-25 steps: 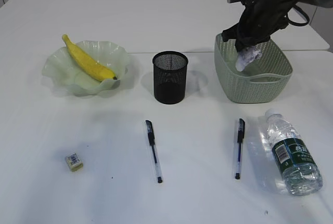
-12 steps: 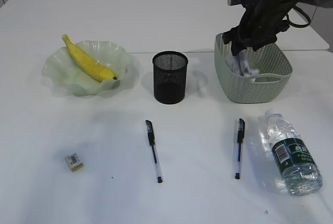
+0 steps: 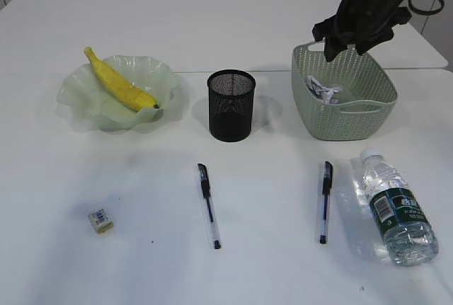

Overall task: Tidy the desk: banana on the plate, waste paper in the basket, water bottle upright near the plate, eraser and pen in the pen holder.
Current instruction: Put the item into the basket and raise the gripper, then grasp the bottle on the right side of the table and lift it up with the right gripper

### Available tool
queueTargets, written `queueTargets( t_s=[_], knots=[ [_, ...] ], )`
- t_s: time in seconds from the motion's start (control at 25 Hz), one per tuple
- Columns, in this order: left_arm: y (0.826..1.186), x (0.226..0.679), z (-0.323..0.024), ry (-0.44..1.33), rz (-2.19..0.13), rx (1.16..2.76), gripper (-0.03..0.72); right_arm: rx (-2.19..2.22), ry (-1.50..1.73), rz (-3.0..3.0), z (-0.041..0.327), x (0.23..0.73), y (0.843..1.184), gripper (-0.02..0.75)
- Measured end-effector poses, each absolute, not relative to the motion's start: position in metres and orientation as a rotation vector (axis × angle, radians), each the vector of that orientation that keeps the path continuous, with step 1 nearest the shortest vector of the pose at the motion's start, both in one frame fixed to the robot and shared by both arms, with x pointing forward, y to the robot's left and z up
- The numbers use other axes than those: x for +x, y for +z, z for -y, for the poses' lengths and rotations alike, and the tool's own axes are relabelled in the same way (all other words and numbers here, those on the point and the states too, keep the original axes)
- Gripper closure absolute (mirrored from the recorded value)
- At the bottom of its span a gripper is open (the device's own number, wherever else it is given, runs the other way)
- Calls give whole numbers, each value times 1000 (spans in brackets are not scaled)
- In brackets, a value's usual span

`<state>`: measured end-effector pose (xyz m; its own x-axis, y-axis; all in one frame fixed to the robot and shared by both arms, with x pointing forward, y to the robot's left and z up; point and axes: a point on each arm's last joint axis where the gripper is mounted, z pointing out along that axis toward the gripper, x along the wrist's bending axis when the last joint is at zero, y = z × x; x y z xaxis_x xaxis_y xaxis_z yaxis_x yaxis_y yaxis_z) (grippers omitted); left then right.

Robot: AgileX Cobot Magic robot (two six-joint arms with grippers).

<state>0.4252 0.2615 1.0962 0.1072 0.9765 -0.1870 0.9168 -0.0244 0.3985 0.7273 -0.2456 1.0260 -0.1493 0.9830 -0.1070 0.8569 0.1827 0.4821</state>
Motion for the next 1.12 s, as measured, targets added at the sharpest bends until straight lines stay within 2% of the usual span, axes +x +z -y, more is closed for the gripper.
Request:
queueTargets(
  t_s=[0.32,0.52,0.8,1.12],
  knots=[
    [1096,425,-261,194,-1842,1974,382,1765,393,-2099,250,694,1078,257],
    [1096,425,-261,196,-1841,1973,382,1792,382,-2162,249,668,1096,256],
    [1096,425,-261,196,-1841,1973,382,1827,287,-2247,254,622,1088,256],
    [1096,425,-261,196,-1841,1973,382,1917,141,-2319,259,585,1050,255]
  ],
)
